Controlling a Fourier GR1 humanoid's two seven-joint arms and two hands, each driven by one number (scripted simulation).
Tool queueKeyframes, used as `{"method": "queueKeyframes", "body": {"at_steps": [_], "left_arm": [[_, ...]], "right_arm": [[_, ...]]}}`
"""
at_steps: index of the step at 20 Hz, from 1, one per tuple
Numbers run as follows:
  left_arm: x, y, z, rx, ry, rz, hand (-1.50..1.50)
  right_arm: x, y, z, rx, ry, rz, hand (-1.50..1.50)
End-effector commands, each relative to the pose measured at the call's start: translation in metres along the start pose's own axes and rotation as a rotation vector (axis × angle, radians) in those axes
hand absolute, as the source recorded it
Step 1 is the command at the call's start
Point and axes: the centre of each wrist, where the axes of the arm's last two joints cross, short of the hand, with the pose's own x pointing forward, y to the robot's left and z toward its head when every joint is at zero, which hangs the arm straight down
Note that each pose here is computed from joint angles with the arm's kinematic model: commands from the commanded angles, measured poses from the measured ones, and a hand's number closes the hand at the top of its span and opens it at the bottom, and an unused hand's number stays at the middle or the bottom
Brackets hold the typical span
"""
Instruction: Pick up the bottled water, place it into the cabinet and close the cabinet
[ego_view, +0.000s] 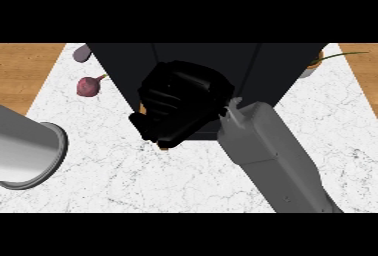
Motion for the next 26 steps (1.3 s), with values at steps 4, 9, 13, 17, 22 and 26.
{"method": "queueKeyframes", "body": {"at_steps": [4, 9, 13, 17, 22, 26], "left_arm": [[0.006, 0.004, 0.004, -0.01, -0.005, 0.005, -1.5], [0.0, 0.002, -0.001, -0.002, -0.01, 0.007, -1.5], [0.001, 0.0, -0.003, 0.0, 0.006, -0.004, -1.5], [-0.002, 0.0, 0.0, -0.015, 0.013, 0.022, -1.5], [-0.013, -0.005, -0.004, -0.029, 0.006, 0.014, -1.5], [-0.017, -0.006, -0.012, -0.051, 0.003, 0.022, -1.5]], "right_arm": [[0.002, -0.048, 0.002, -0.083, -0.083, 0.064, 1.5], [0.017, -0.054, -0.003, -0.143, -0.131, 0.157, 1.5], [0.039, -0.046, -0.009, -0.169, -0.207, 0.2, -1.5], [0.049, -0.043, -0.012, -0.237, -0.267, 0.269, -1.5], [0.064, -0.035, -0.019, -0.28, -0.3, 0.263, -1.5], [0.076, -0.039, -0.013, -0.285, -0.3, 0.263, -1.5]]}}
